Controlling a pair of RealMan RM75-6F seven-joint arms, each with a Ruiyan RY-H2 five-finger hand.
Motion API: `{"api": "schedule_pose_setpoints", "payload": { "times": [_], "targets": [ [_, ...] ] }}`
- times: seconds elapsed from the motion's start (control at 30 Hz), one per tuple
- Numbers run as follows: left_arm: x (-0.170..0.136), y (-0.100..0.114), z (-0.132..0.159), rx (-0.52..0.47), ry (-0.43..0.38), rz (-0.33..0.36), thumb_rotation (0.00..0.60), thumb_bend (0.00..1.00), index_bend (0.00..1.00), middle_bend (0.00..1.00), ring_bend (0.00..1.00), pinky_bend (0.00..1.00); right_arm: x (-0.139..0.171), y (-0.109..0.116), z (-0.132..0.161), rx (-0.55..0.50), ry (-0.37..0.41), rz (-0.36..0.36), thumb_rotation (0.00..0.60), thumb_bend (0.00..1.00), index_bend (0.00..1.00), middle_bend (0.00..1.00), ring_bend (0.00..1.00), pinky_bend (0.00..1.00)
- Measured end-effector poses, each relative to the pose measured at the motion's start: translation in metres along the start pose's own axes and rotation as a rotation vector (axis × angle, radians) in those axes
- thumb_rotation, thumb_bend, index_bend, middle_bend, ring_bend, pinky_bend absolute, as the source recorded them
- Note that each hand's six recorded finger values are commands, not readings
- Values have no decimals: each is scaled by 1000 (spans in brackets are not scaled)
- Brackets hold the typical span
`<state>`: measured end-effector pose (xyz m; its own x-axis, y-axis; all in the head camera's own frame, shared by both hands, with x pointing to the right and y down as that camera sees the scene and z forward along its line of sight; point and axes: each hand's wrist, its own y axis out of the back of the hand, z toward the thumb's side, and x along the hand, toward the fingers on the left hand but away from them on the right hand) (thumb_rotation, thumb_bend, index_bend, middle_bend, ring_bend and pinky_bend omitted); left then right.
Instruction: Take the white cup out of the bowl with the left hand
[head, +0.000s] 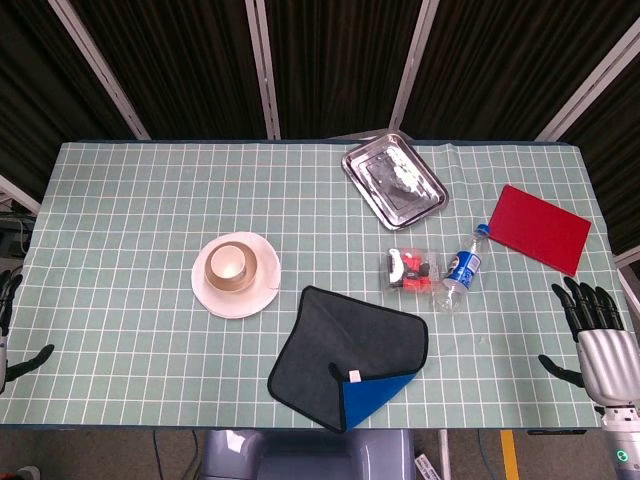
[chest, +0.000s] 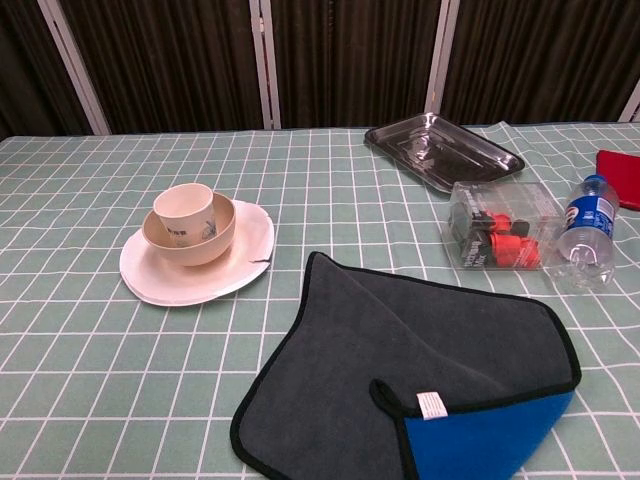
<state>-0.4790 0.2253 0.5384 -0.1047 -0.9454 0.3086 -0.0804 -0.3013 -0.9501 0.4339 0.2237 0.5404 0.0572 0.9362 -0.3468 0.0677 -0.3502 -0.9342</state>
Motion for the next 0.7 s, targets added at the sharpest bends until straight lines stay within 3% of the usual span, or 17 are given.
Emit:
{"api": "schedule_pose_setpoints", "payload": {
  "times": [0.7],
  "targets": [
    [7, -4, 8, -15, -31, -10, 600, 0, 7, 0, 0, 0, 1, 0, 0, 0, -7, 0, 600, 35, 36, 0, 0, 0]
  ]
}}
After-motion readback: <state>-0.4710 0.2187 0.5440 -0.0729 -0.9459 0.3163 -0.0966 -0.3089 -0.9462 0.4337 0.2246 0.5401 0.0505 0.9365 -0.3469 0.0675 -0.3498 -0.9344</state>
